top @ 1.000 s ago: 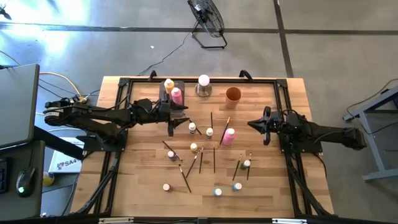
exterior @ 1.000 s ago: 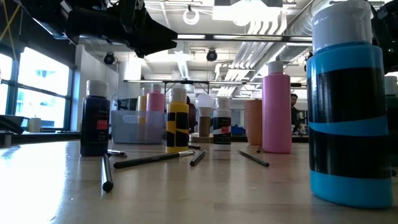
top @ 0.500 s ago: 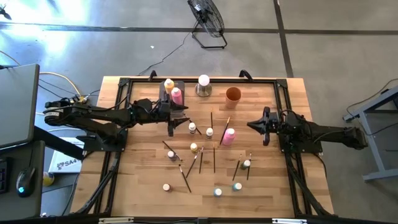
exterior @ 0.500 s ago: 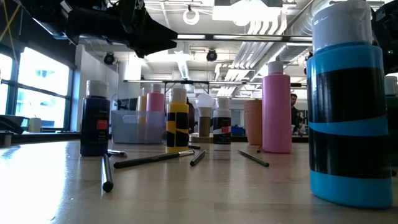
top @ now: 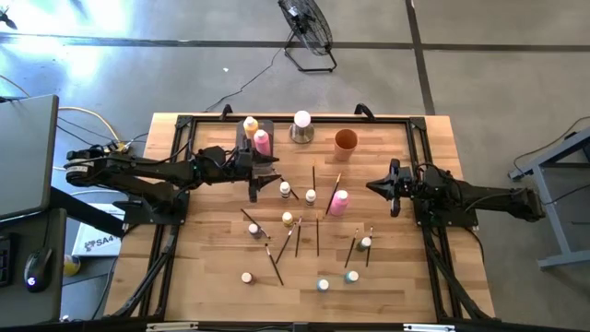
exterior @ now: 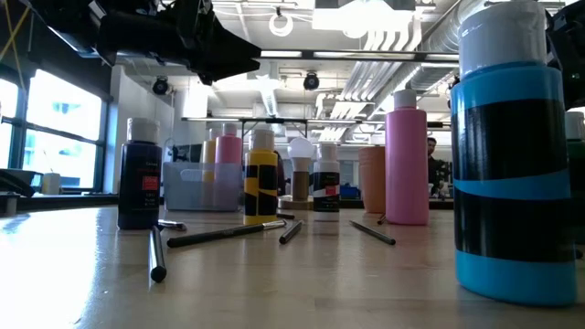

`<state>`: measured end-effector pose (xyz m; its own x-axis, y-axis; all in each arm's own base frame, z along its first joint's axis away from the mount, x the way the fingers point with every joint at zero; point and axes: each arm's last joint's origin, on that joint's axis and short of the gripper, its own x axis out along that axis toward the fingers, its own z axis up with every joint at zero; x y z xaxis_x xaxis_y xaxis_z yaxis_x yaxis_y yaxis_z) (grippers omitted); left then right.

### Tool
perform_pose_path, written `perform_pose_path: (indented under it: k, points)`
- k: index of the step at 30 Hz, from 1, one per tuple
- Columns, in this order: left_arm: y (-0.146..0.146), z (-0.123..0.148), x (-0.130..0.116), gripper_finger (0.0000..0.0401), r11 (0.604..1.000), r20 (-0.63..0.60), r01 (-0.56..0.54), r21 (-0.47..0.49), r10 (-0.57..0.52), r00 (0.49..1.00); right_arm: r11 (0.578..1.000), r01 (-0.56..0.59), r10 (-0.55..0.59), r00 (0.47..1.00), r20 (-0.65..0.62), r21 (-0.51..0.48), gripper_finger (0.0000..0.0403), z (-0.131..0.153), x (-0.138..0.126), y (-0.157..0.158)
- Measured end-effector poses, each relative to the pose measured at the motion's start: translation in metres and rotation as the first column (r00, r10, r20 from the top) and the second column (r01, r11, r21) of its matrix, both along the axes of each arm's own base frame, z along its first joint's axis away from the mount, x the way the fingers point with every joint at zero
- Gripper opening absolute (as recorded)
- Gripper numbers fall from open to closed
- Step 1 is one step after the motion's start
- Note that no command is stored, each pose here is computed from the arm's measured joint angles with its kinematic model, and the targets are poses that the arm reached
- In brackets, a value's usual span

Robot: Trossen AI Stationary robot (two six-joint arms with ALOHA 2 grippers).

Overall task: Pick & Place Paint Supplies
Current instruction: Put the large pink paint bottle into the gray bin

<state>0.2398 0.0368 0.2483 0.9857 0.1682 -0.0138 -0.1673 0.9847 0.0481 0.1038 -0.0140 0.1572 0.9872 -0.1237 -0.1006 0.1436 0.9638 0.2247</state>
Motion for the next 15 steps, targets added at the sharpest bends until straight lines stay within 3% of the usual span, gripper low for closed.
perform_pose_path:
  k: [15]
  points:
    - [0.0, 0.0002, 0.0, 0.0239, 0.999, 0.009, 0.0, -0.044, 0.0, 1.0, 0.997, 0.026, -0.026, 1.0, -0.002, -0.077, 0.0004, 0.0008, -0.0001, -0.001]
